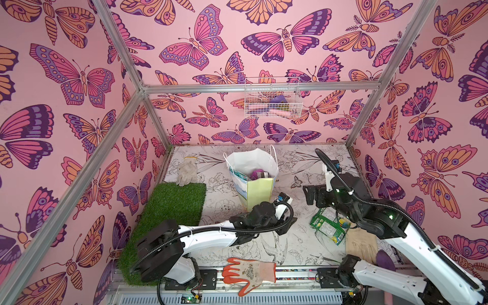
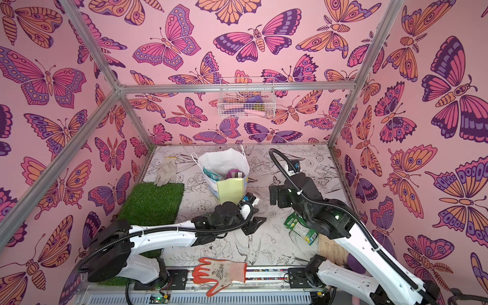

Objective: Place the snacks into the paper bag
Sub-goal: Pick up the snack from the middle-right of the table.

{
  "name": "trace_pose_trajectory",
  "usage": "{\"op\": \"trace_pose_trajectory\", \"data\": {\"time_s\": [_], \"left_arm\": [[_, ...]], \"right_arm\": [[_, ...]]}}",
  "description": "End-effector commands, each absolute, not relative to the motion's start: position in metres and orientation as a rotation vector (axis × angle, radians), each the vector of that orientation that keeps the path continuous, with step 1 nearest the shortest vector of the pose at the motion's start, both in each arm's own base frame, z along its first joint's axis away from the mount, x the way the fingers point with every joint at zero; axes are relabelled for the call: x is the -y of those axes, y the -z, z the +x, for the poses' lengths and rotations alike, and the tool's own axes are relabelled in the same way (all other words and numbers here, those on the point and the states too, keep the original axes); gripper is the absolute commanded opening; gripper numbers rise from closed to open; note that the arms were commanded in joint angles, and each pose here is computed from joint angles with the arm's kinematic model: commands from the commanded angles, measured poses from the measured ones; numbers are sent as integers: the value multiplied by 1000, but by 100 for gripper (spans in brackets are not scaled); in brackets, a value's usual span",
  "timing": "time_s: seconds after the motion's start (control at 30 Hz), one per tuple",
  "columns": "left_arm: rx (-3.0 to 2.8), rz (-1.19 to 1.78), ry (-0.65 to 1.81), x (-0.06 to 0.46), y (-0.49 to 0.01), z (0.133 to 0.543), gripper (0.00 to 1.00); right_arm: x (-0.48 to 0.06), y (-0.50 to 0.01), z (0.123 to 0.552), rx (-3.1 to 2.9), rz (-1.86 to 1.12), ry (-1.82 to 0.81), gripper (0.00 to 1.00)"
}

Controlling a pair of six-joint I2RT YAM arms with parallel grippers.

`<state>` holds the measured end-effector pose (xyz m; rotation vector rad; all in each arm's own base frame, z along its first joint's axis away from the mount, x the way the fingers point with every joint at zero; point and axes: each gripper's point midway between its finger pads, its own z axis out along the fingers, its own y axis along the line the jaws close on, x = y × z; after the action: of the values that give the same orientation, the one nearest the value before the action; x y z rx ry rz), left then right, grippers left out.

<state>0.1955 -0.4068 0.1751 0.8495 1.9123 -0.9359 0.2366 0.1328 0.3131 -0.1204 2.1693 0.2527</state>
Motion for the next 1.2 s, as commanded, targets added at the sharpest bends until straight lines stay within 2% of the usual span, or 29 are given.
{"op": "trace_pose_trajectory", "data": {"time_s": [0.0, 1.17], "left_arm": [[-1888, 844, 994, 417, -184, 194, 58], [-1971, 882, 1160, 480, -144, 199, 58]], "right_arm": [[-121, -310, 235, -2177, -85, -206, 99], [-93, -312, 226, -2138, -30, -144, 99]]}}
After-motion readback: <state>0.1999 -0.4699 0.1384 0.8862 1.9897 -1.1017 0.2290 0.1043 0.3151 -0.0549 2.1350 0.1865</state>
